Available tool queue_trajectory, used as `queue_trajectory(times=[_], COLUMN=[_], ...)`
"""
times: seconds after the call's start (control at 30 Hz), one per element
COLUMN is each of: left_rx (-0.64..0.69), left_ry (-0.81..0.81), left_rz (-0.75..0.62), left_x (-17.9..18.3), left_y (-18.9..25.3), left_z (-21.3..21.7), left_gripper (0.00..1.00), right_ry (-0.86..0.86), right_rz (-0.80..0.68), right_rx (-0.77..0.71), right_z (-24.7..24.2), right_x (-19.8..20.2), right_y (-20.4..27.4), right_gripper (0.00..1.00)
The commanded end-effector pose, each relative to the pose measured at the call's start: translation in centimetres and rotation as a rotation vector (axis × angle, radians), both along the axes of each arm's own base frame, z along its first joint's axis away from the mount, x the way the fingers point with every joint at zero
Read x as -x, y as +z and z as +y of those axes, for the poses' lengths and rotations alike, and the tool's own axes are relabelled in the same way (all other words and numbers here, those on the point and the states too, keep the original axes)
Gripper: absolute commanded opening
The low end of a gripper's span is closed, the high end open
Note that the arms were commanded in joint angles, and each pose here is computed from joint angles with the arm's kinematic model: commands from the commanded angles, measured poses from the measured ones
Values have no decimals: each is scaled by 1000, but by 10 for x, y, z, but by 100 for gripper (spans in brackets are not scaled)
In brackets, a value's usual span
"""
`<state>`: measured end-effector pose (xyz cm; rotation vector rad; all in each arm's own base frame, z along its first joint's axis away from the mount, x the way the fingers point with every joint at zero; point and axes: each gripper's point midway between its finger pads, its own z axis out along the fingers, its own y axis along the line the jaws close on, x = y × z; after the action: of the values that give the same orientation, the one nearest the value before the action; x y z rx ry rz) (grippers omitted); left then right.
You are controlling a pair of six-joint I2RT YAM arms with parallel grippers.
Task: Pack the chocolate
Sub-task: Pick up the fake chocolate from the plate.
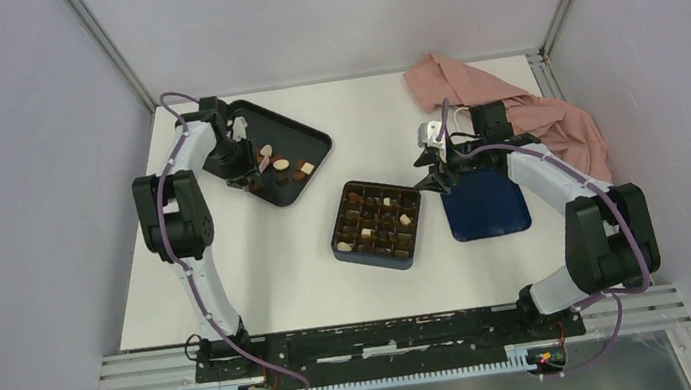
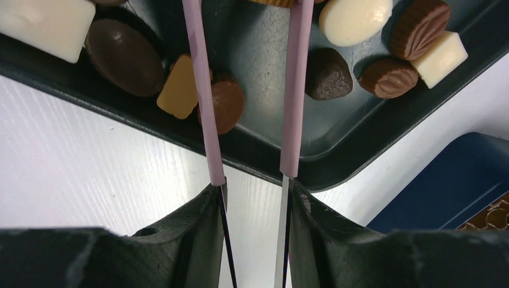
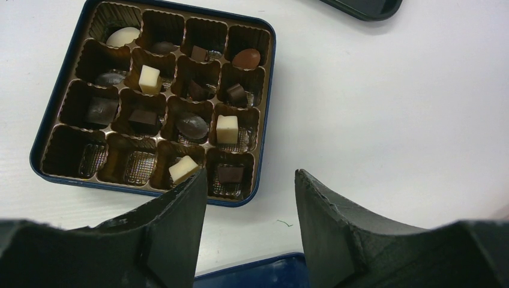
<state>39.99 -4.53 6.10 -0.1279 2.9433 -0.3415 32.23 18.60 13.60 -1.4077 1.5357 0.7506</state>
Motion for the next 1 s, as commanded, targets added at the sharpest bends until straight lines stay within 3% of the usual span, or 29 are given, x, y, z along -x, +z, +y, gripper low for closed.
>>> queue_trajectory(times=[0.0, 0.23, 0.5, 0.77, 0.97], left_rx=[27, 42, 48, 75, 152], left_ry=[-38, -38, -23, -3, -8], left_rz=[-29, -17, -39, -122, -188], left_x=[-13, -8, -6, -2, 10], left_y=[8, 7, 16, 38, 51], left_z=[-3, -5, -6, -11, -24], left_gripper=[44, 37, 8, 2, 2], right_ry=[20, 18, 15, 24, 113], right_rz=[-39, -40, -40, -50, -174], right_rx=[-10, -6, -8, -13, -2], right_z=[4, 4, 3, 4, 6], right_x=[-6, -6, -5, -4, 8], right_y=[11, 10, 12, 13, 15], right_gripper=[61, 61, 61, 61, 66])
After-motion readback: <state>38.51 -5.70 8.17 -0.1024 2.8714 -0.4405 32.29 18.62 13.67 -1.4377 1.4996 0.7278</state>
